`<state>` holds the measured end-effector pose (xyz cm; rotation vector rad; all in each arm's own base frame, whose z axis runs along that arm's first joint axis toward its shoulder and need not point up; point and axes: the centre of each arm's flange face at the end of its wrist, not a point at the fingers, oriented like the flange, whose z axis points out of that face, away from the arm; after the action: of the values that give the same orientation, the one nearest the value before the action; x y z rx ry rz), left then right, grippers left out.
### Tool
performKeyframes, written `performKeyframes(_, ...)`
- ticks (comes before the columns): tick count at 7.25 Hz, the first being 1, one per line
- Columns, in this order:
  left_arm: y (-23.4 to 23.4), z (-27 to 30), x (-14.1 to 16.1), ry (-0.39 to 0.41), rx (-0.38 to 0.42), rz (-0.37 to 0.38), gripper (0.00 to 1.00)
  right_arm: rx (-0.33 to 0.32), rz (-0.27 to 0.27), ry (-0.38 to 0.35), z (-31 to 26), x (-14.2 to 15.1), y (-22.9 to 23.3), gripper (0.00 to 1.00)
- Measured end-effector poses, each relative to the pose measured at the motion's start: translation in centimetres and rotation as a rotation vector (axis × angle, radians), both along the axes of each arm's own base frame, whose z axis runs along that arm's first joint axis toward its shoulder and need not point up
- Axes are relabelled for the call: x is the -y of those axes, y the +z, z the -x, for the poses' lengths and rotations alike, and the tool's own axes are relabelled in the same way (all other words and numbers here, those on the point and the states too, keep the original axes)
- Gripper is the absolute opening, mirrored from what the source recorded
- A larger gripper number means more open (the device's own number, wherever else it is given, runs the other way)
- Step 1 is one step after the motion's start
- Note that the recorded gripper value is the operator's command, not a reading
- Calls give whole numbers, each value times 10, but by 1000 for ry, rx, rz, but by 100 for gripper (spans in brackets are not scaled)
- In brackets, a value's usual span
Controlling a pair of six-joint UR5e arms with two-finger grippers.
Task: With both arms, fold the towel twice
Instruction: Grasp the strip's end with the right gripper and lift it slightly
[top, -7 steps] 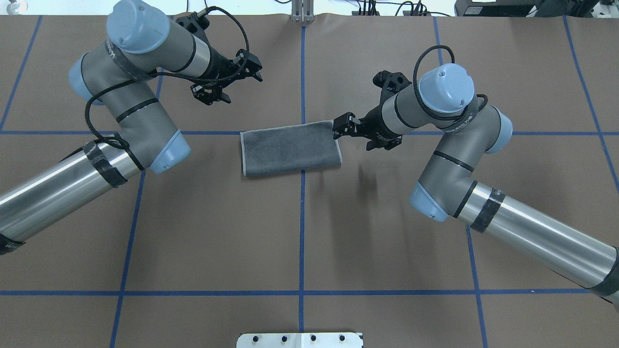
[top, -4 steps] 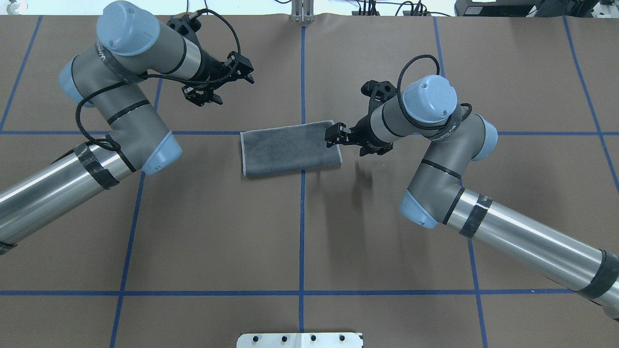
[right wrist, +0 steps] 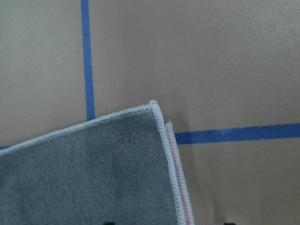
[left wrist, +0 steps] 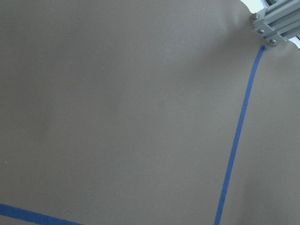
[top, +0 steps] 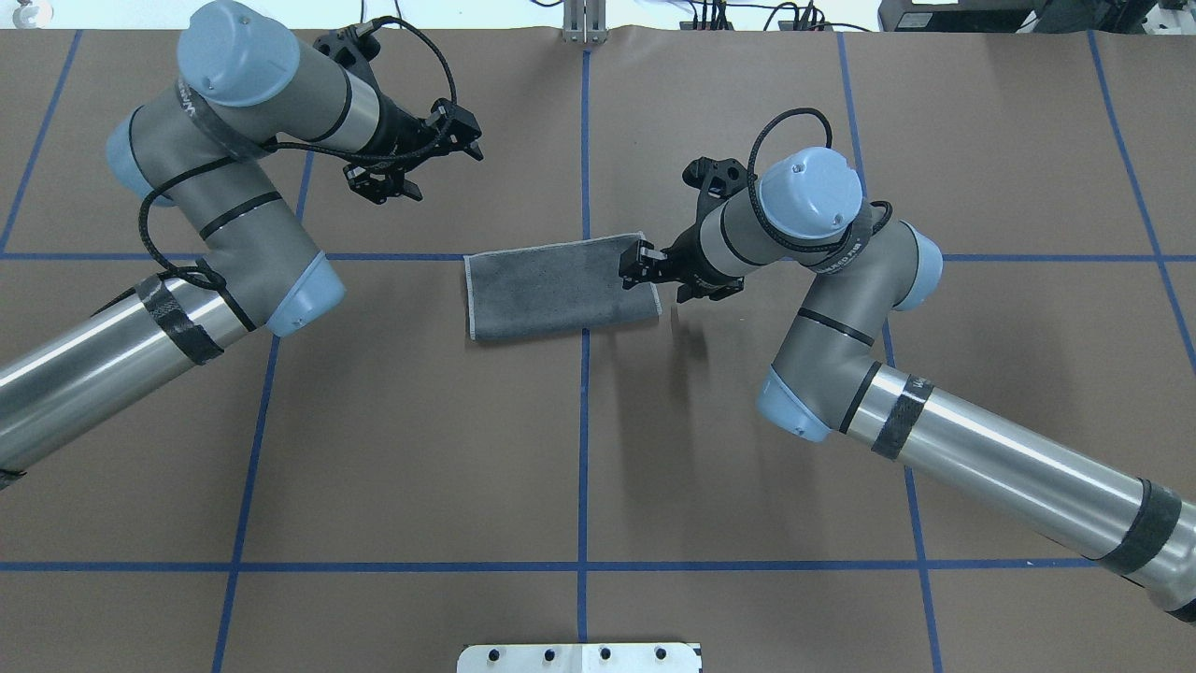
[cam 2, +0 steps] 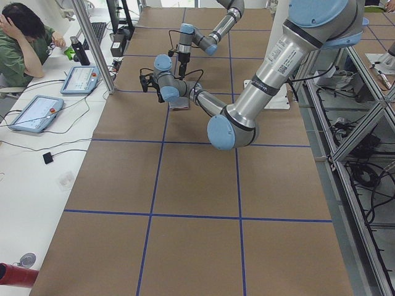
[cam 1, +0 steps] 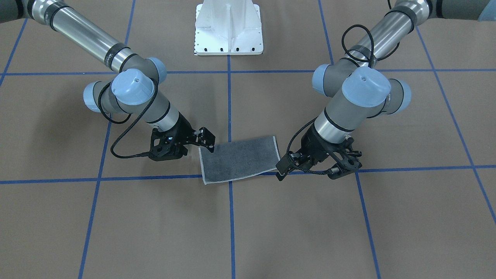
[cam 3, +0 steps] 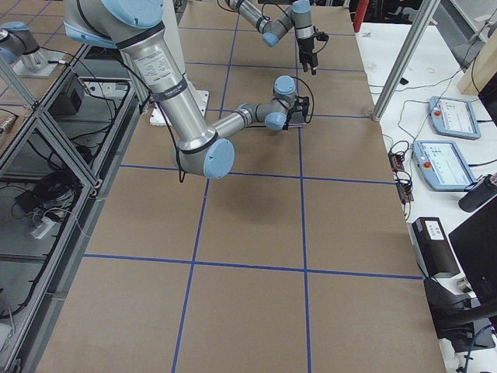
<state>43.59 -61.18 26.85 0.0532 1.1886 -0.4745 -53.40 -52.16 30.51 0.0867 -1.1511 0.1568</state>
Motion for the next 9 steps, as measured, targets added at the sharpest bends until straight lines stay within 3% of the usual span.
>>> performKeyframes(2, 2, 0, 0, 0, 2, 2, 99, -6, 3, -4, 3, 1, 3, 78)
performKeyframes(4, 3, 1, 0, -1, 3, 3, 99, -8, 2, -9, 7, 2, 1, 58)
performKeyframes(5, 4, 1, 0, -2, 4, 4, 99, -7, 3, -10, 8, 3, 0, 55)
performKeyframes(9, 4, 1, 0, -2, 5, 4, 99, -8, 6, -12, 9, 2, 2, 56)
